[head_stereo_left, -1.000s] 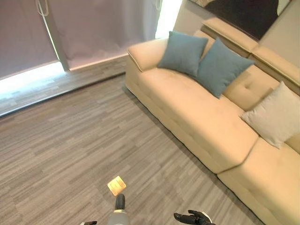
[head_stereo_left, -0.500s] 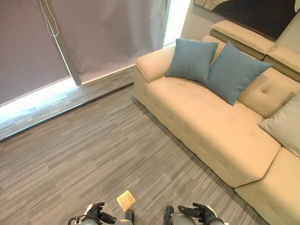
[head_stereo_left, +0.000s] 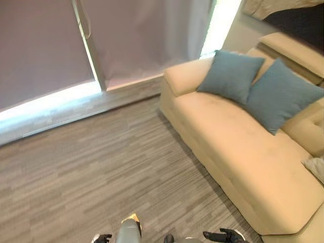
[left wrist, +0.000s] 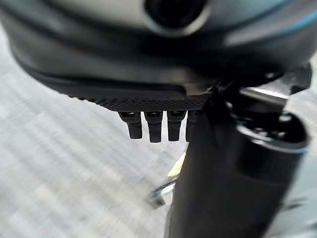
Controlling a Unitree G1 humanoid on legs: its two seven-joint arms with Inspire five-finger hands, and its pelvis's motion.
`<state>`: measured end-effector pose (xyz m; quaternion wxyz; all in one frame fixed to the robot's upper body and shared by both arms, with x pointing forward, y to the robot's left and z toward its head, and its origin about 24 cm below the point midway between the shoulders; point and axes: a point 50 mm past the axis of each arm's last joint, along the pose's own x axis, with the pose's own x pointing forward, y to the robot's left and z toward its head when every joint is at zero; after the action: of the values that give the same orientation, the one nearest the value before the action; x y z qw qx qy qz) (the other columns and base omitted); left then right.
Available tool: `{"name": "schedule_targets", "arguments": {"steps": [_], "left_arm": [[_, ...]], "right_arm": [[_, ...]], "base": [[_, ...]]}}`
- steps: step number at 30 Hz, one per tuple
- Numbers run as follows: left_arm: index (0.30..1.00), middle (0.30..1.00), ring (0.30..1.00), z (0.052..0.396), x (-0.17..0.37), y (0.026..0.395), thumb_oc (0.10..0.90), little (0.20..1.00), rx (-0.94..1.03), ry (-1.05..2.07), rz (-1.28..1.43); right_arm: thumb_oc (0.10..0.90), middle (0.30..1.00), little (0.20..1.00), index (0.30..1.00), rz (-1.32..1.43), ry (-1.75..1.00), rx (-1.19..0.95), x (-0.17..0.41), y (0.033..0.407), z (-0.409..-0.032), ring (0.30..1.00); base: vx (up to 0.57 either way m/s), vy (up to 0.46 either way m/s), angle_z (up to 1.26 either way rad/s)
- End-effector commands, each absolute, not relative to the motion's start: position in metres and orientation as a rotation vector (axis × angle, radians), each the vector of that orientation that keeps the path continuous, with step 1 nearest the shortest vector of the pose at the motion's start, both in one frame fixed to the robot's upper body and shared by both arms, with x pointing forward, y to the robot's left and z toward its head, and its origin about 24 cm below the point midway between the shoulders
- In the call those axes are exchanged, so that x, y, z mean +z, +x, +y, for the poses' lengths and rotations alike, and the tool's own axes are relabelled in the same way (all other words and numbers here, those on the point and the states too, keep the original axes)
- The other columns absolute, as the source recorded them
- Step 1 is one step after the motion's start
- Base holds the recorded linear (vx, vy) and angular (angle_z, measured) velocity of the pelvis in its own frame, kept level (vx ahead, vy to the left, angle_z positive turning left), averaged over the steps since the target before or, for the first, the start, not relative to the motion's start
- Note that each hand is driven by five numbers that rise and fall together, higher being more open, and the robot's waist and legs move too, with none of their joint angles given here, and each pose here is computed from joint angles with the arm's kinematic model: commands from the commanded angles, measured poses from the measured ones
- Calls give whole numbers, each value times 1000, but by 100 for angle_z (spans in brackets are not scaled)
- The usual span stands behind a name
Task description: Pick up all the scattered cushions and arrange them neatly on the sofa.
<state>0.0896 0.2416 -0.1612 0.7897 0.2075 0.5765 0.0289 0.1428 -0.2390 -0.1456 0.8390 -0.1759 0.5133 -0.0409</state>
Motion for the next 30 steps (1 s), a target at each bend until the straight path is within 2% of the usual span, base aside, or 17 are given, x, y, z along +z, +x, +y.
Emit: {"name": "schedule_targets", "arguments": {"steps": [1, 10, 11, 13, 16, 23, 30], "left_arm": [[900, 900, 900, 226, -160, 106, 800, 900, 75, 398, 1171], [900, 900, 900, 244, -157, 104, 800, 900, 141, 396, 1187], [900, 900, 900, 260, -154, 102, 800, 900, 104, 476, 1229], [900, 900, 900, 258, -151, 112, 800, 900, 141, 426, 1160], [900, 900, 900, 247, -153, 115, 800, 900, 124, 408, 1147], [900, 900, 900, 240, -155, 113, 800, 900, 102, 418, 1149], [900, 900, 900, 230, -163, 93, 800, 900, 38, 443, 1205]], "right_arm": [[800, 900, 900, 900, 937, -471, -48, -131, 170, -241, 900], [800, 900, 900, 900, 1049, -422, 52, -150, 140, -215, 900], [800, 900, 900, 900, 971, -481, -20, -111, 216, -248, 900], [800, 900, 900, 900, 1089, -414, 13, -151, 126, -234, 900], [800, 900, 900, 900, 1152, -416, 3, -158, 102, -234, 900], [800, 900, 900, 900, 1183, -394, -42, -159, 95, -240, 900], [800, 900, 900, 900, 1170, -371, -189, -152, 92, -266, 900]], "base": [[375, 83, -49], [315, 142, -36], [386, 70, -34], [334, 25, -13], [295, -21, 45], [317, -101, 9], [396, -192, 1]]}}
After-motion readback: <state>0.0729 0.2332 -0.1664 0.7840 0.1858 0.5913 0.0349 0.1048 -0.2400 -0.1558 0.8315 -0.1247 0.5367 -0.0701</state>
